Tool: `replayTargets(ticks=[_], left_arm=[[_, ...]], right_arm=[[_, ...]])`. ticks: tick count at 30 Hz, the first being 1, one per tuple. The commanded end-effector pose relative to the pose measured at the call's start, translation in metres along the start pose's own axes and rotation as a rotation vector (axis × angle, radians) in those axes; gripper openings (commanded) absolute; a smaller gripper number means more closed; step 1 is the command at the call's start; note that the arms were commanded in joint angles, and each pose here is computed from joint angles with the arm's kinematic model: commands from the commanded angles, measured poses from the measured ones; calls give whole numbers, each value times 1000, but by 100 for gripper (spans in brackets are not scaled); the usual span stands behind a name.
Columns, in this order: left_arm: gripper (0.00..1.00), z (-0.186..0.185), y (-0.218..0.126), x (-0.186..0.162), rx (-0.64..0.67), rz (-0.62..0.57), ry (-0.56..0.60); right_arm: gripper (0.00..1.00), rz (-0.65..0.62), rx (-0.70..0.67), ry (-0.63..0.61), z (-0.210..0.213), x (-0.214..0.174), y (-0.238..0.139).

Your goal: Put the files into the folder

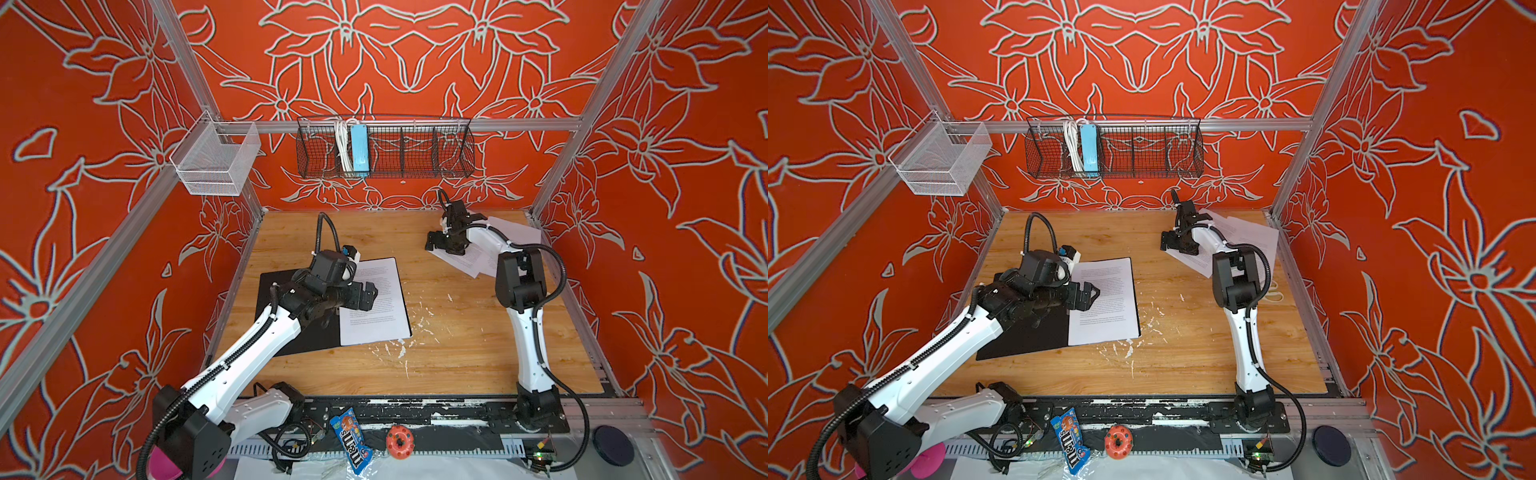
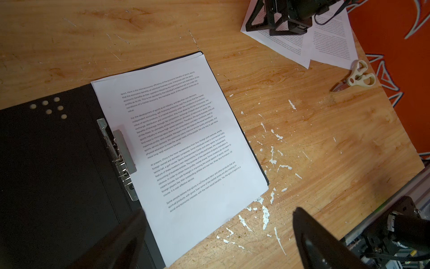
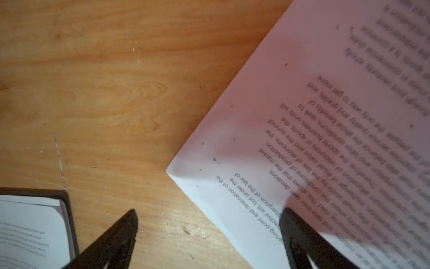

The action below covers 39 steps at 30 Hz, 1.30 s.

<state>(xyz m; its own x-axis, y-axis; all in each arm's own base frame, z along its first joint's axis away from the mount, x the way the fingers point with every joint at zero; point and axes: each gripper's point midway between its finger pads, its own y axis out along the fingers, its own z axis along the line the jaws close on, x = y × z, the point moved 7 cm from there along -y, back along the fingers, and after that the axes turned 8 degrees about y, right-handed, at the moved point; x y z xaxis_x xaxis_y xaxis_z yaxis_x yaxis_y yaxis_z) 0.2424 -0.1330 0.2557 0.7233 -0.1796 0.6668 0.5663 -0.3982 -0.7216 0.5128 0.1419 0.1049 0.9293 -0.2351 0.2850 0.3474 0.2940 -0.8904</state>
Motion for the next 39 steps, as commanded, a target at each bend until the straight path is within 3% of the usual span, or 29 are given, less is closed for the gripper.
replayTargets(ticks=[1, 9, 14, 18, 23, 30, 39], left_arm=[[98, -1, -5, 6, -15, -29, -4], [98, 0, -5, 8, -32, -37, -14], [98, -1, -4, 9, -64, -37, -26], [98, -4, -2, 11, -107, -36, -36], [98, -7, -2, 15, -161, -38, -40], [98, -21, 3, 14, -312, -12, -70], [98, -30, 15, 17, -429, -16, -192]], right_arm=[[96, 102, 0, 53, -5, -28, -2], [96, 75, 9, 102, -26, -89, -45], [96, 54, 88, 233, -57, -141, -81], [96, -18, 38, 287, -85, -160, -105], [94, -56, -5, 261, -77, -137, -110], [94, -113, -27, 246, -54, -70, -91], [95, -36, -3, 180, -24, -22, -43]])
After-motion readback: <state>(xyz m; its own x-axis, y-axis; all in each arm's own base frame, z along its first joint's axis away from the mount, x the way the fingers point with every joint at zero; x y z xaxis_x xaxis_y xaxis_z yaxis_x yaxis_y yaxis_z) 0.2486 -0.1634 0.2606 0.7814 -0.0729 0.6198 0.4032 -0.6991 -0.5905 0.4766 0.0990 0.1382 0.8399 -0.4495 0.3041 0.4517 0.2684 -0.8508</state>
